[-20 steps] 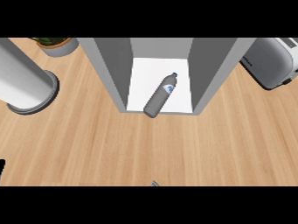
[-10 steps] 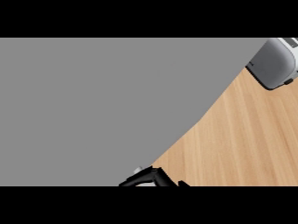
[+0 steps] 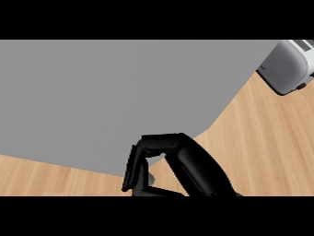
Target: Pick up the bottled water, place it into the cabinet and close the cabinet
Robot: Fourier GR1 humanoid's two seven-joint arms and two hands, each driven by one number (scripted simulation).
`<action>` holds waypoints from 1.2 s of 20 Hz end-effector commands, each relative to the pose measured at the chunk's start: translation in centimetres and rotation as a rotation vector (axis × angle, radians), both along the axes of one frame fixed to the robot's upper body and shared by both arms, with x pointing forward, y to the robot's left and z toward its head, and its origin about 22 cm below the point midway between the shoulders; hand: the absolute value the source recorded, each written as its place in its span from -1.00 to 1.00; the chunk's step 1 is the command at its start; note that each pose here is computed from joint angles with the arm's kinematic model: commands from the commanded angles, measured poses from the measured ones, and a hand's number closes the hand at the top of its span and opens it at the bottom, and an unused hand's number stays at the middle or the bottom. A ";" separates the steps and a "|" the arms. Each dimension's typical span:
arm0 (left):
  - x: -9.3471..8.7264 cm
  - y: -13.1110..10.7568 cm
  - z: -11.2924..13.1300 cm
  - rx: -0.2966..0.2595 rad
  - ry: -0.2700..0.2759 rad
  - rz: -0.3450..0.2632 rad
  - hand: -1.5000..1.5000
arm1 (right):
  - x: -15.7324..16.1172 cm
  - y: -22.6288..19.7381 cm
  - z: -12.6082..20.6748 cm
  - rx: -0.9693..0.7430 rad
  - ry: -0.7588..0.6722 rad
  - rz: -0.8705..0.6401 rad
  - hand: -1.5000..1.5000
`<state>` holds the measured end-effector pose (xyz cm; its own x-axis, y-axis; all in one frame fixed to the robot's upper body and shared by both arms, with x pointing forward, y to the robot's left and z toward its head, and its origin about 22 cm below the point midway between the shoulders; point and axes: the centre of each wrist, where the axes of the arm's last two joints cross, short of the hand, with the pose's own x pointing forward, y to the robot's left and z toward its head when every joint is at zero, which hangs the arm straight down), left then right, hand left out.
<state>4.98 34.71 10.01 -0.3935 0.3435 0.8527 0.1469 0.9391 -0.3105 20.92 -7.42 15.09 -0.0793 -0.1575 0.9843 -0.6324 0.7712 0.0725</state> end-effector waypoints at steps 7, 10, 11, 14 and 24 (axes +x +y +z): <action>-2.6 1.7 1.8 -0.010 -0.006 0.000 -1.00 | 9.1 -2.9 2.0 0.128 0.053 -0.031 1.00; -2.5 2.2 1.3 -0.008 -0.001 0.021 -1.00 | 10.9 -2.1 1.3 0.116 0.063 -0.017 1.00; -1.9 2.1 0.6 -0.017 -0.016 0.019 -1.00 | 11.9 -3.8 1.7 0.112 0.060 -0.024 1.00; -2.8 3.6 2.5 0.003 -0.016 -0.002 -1.00 | 14.0 -2.7 0.2 0.083 0.061 -0.027 1.00; -3.2 4.0 2.3 0.000 -0.010 0.004 -1.00 | 16.9 -2.6 1.8 0.016 0.047 0.051 1.00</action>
